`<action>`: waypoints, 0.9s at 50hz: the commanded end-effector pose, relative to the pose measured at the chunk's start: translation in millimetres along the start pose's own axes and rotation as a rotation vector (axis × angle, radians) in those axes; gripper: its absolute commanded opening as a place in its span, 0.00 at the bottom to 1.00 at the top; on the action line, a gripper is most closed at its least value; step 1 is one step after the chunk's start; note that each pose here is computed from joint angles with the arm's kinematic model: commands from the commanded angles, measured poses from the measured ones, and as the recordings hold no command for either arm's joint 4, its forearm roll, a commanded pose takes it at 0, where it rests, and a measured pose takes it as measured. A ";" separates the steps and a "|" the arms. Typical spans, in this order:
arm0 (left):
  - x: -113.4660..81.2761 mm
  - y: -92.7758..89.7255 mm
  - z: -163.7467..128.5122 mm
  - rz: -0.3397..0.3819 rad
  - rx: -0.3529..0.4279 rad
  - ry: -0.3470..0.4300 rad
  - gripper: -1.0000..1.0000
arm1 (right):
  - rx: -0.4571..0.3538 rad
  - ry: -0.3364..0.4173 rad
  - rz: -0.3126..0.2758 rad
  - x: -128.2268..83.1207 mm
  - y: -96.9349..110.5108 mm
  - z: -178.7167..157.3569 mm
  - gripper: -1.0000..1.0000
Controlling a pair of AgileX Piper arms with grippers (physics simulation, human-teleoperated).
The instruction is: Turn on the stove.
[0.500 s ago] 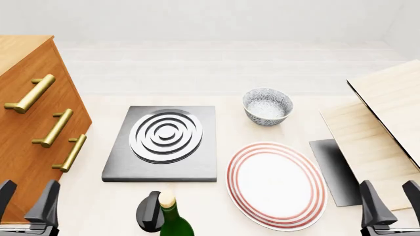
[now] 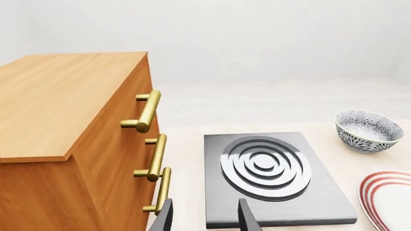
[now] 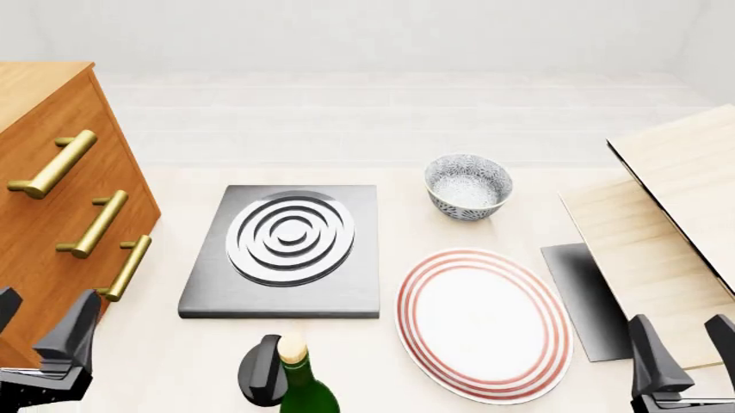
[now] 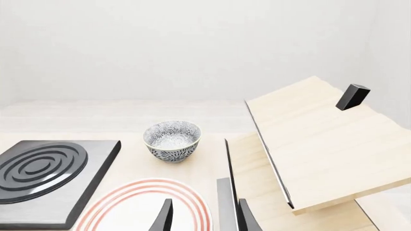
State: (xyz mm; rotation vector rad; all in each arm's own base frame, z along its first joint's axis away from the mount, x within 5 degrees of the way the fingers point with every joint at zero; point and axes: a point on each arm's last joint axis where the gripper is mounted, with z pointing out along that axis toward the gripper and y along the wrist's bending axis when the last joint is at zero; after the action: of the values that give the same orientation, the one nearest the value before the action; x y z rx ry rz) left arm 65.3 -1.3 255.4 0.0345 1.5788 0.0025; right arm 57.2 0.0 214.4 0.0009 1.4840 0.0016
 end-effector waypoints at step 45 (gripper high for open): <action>-20.4 -41.2 85.3 0.266 0.312 0.315 1.00 | 0.000 -0.001 0.000 -0.1 0.0 -0.8 1.00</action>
State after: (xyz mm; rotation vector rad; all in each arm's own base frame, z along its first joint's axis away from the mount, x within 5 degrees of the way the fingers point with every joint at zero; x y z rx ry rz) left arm 137.7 -34.0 275.3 0.4385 1.8226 -0.0078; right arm 56.5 0.0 214.4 0.0005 1.4832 0.0008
